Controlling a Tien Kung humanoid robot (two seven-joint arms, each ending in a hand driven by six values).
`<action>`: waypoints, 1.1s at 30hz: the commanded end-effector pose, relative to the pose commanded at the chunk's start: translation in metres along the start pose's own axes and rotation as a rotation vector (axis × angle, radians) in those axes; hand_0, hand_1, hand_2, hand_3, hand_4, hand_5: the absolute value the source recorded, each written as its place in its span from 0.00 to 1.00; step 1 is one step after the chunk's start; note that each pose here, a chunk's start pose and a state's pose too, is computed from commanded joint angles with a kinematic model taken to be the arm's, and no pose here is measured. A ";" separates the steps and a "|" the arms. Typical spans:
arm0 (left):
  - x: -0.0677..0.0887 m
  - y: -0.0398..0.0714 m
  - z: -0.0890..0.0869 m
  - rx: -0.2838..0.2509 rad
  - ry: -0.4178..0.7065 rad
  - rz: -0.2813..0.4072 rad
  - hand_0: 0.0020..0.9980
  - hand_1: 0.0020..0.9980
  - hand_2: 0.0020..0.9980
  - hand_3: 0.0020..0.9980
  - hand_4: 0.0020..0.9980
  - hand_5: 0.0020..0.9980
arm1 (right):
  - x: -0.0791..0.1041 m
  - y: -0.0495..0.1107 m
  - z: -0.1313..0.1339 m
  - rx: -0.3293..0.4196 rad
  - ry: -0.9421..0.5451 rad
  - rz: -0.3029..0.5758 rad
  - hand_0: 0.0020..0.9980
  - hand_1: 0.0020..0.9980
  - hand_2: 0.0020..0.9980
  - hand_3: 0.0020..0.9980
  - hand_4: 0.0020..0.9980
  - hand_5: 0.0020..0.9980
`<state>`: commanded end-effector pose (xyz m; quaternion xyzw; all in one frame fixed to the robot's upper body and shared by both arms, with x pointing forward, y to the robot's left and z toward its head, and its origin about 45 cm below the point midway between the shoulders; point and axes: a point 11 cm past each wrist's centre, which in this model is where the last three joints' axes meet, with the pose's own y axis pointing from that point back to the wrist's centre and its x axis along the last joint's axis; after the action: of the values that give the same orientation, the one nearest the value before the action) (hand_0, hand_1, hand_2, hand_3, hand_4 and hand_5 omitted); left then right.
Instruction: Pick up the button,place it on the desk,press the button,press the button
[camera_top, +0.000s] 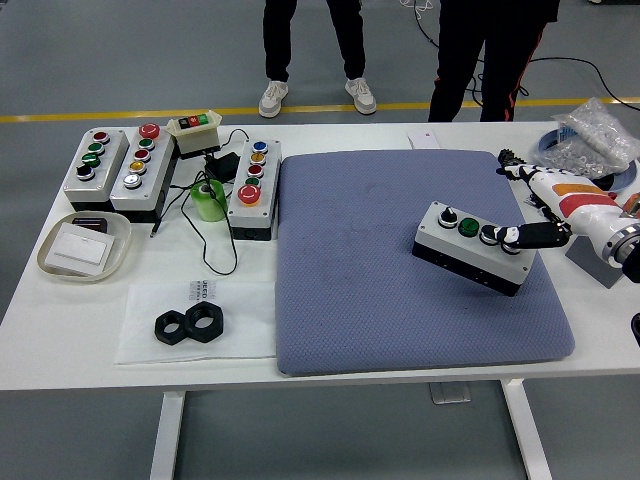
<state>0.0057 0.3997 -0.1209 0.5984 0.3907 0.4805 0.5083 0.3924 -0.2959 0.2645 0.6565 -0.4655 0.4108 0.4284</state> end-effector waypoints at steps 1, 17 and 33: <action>0.000 0.000 0.000 0.000 0.000 0.000 0.74 0.91 0.98 0.95 0.61 1.00 | 0.000 0.000 0.000 -0.001 -0.001 0.000 0.98 0.94 0.96 0.94 0.86 0.59; 0.005 0.001 -0.001 0.003 -0.018 0.006 0.74 0.91 0.98 0.95 0.61 1.00 | -0.029 -0.012 0.013 -0.041 -0.003 -0.063 0.97 0.92 0.94 0.91 0.85 0.54; 0.007 0.001 0.001 -0.002 -0.021 0.010 0.74 0.91 0.98 0.95 0.61 1.00 | -0.044 -0.023 0.016 -0.064 0.015 -0.098 0.96 0.92 0.94 0.90 0.84 0.52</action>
<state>0.0087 0.4059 -0.1188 0.6049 0.3817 0.4772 0.5106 0.4069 -0.2950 0.2140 0.6616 -0.4425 0.3791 0.4720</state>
